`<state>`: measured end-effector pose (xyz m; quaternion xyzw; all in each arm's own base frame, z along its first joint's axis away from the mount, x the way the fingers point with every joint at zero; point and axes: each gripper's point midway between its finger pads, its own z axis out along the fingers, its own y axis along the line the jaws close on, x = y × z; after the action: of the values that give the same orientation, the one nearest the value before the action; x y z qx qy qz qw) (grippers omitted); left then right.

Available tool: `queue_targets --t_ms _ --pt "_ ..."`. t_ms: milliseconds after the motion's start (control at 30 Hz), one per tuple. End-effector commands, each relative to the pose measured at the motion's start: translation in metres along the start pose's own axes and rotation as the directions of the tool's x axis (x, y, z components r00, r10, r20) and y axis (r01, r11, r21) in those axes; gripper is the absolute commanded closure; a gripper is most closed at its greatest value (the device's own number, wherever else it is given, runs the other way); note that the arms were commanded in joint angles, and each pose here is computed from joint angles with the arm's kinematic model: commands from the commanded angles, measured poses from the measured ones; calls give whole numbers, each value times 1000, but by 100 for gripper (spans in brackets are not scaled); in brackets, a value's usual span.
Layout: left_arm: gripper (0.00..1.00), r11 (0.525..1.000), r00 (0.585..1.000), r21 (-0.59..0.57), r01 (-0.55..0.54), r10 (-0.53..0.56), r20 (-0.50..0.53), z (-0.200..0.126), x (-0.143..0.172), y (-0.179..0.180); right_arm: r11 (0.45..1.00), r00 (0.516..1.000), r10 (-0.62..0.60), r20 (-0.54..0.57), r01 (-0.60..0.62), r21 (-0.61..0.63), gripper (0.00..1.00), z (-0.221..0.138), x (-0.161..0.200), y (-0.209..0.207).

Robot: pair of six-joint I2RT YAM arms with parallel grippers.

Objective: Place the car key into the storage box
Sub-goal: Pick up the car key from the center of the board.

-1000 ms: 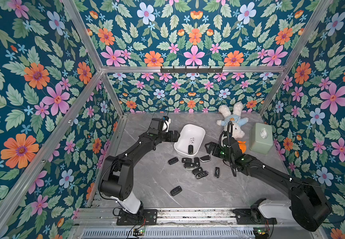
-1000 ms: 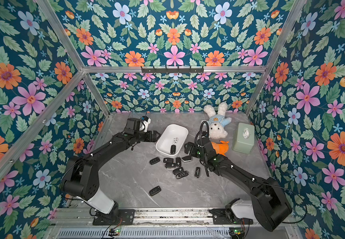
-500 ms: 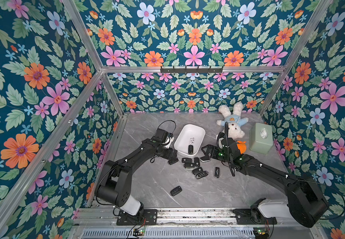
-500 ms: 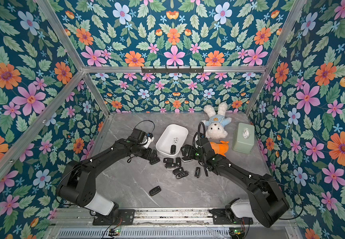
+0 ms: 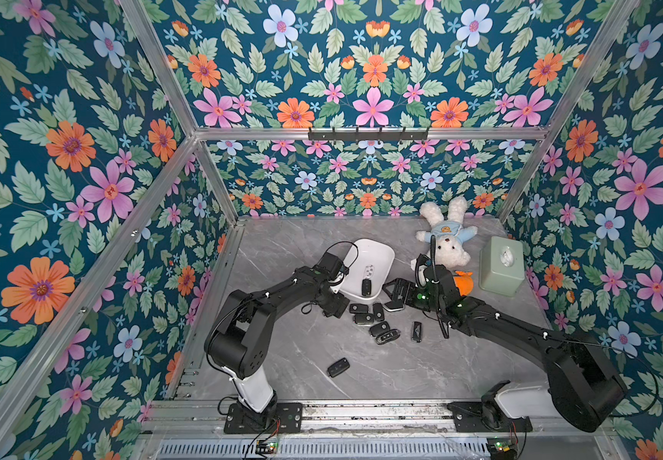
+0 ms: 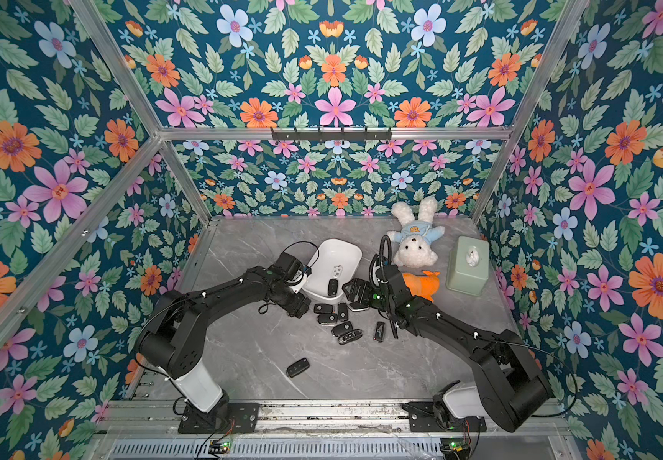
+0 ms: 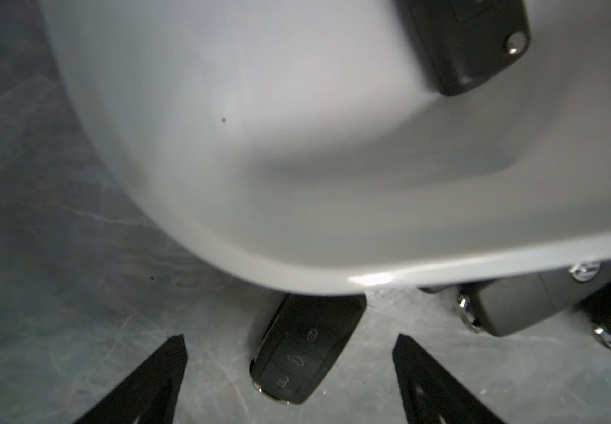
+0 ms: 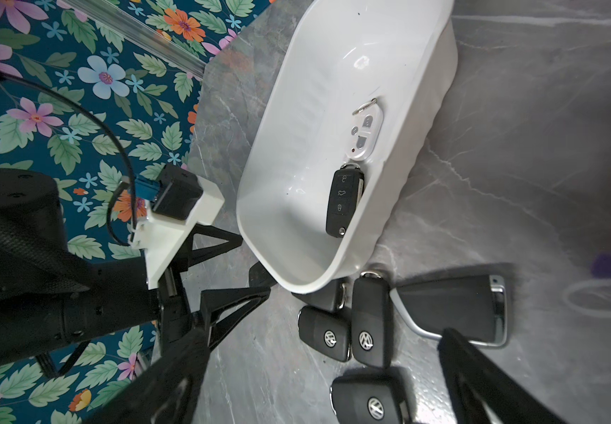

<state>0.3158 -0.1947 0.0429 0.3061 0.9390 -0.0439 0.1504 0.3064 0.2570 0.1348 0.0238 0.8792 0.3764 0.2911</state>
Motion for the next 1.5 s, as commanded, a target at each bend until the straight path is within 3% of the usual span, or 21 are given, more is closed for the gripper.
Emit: queue_targets --t_ms 0,267,567,667,1100,1467 --pt "11 1000 999 -5 -30 30 -24 6 3 -1 1000 1000 3 6 -3 -12 1 1 -1 2" --pt "26 999 996 -6 -42 41 -74 20 16 -3 1000 1000 14 -17 -14 -20 1 7 2 2" --pt "55 999 995 4 -43 44 -92 23 21 -5 1000 1000 15 -16 -16 -22 1 8 -1 4" --pt "60 999 995 -8 -43 42 -91 22 22 -3 1000 1000 17 -18 -17 -23 1 8 -1 4" --pt "63 999 998 -29 -38 40 45 -17 1 -1 1000 1000 17 -5 -17 -24 1 7 -7 6" --pt "63 1000 952 -4 -11 12 305 -83 -55 -6 999 1000 16 5 -16 -29 1 7 -13 9"
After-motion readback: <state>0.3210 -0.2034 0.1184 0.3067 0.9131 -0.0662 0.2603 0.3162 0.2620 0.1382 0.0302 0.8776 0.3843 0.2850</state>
